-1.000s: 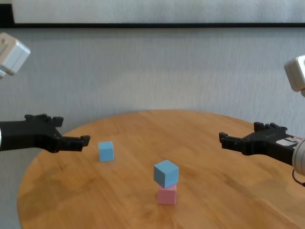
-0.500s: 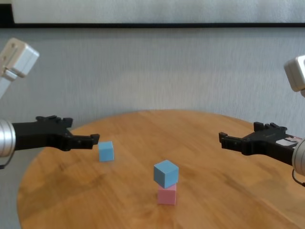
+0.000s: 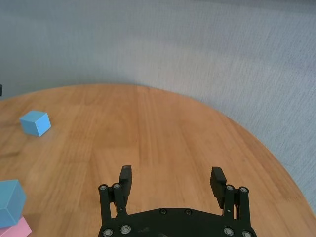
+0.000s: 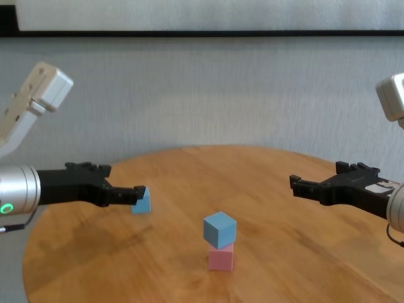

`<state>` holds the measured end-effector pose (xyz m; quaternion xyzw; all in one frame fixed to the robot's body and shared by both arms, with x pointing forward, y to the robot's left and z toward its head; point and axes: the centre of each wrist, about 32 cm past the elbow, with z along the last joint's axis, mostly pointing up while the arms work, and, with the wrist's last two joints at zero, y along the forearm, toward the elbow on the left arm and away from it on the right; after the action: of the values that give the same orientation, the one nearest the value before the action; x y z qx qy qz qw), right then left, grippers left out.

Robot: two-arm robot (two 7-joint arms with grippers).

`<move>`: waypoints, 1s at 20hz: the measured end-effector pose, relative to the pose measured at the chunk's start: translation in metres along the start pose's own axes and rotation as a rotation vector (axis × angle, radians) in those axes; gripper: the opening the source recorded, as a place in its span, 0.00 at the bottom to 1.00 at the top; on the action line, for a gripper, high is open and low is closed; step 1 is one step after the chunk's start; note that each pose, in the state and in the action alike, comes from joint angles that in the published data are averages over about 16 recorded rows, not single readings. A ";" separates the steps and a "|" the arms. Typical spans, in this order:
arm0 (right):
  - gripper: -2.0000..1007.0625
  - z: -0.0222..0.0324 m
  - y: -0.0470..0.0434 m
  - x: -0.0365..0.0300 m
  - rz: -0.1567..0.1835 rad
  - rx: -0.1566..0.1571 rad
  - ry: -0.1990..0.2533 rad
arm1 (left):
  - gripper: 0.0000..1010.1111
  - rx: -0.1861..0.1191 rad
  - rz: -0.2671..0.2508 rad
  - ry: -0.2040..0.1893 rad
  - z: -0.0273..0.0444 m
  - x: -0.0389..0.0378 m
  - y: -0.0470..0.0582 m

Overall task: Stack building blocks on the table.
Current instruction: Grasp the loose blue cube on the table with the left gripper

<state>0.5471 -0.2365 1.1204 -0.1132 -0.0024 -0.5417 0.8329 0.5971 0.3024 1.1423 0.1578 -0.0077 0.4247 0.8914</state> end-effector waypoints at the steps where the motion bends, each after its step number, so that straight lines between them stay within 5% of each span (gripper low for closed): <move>1: 1.00 0.0000 0.0000 0.0000 0.000 0.000 0.000 | 0.99 0.001 -0.003 0.003 -0.0009 0.0000 -0.002; 10: 1.00 0.0000 0.0000 -0.0001 0.000 0.000 0.000 | 0.99 0.006 -0.023 0.025 -0.0082 -0.0012 -0.013; 20: 1.00 0.0000 0.0000 0.0000 0.000 0.000 0.000 | 0.99 0.033 -0.038 0.020 -0.0047 -0.0048 -0.022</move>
<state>0.5471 -0.2365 1.1204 -0.1131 -0.0024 -0.5416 0.8330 0.6105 0.2869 1.1309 0.1682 0.0112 0.4091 0.8968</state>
